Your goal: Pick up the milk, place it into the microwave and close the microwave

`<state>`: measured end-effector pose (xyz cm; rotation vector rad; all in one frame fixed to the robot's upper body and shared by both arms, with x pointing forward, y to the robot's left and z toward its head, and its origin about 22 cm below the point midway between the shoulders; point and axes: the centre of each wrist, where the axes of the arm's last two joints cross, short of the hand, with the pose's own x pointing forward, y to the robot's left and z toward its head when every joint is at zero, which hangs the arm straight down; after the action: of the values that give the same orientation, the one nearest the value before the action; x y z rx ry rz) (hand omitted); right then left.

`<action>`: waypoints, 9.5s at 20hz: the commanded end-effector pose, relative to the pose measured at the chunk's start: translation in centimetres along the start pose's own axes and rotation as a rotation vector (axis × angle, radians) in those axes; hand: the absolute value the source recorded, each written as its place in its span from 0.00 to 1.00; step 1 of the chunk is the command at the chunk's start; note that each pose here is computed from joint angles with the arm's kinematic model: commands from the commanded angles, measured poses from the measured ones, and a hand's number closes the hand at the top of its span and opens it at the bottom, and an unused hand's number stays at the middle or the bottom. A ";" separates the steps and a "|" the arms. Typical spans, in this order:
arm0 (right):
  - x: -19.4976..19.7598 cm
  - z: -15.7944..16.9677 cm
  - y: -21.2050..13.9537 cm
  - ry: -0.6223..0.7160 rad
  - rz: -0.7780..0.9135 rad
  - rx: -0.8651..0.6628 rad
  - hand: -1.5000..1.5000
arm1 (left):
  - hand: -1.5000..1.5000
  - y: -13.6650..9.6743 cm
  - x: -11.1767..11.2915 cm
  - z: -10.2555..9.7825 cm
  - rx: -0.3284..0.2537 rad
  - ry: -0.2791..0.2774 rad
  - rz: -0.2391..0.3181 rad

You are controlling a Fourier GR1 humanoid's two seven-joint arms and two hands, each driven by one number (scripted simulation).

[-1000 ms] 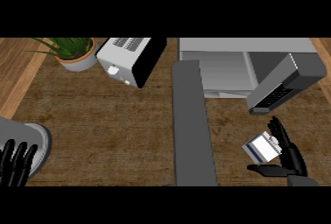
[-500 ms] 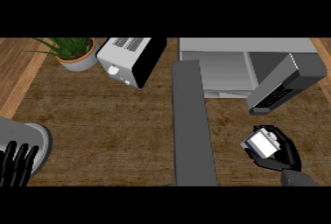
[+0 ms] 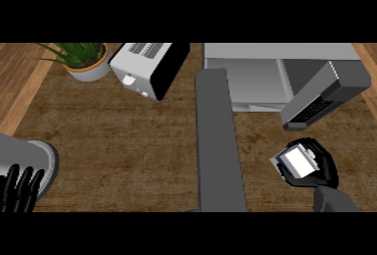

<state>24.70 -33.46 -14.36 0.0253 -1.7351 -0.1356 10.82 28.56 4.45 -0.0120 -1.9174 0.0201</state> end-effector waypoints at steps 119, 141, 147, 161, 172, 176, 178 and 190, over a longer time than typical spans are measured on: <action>9.9 -18.5 13.2 -0.241 0.945 -0.367 0.00 | 0.00 7.9 -4.4 -4.8 -0.062 0.044 0.016; 8.3 -17.0 13.1 -0.218 0.880 -0.264 0.00 | 0.00 6.9 -5.9 -3.8 -0.067 0.027 0.023; 8.1 -16.9 13.1 -0.194 0.845 -0.233 0.00 | 0.00 5.8 -6.0 -3.2 -0.054 0.029 0.017; 3.3 -11.9 14.3 -0.165 0.497 -0.100 0.00 | 0.00 7.0 -4.7 -0.8 -0.068 0.061 -0.007; 0.7 -8.0 14.0 -0.145 0.216 0.080 0.00 | 0.00 3.1 -5.5 -0.8 -0.266 0.100 0.117; -2.0 -2.7 13.5 -0.157 0.128 0.079 0.00 | 0.00 2.2 -6.2 -1.9 -0.319 0.101 0.138; -1.5 -3.3 13.7 -0.175 0.110 0.077 0.00 | 0.00 0.2 -5.7 -2.4 -0.396 0.104 0.165; 2.6 3.3 7.0 -0.210 0.027 0.044 1.00 | 1.00 -4.9 -6.2 -5.8 -0.531 0.100 0.046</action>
<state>23.55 -24.36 -13.34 -0.0217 -1.9195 -0.0664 17.62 25.12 0.57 -0.4040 -1.7730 -0.3897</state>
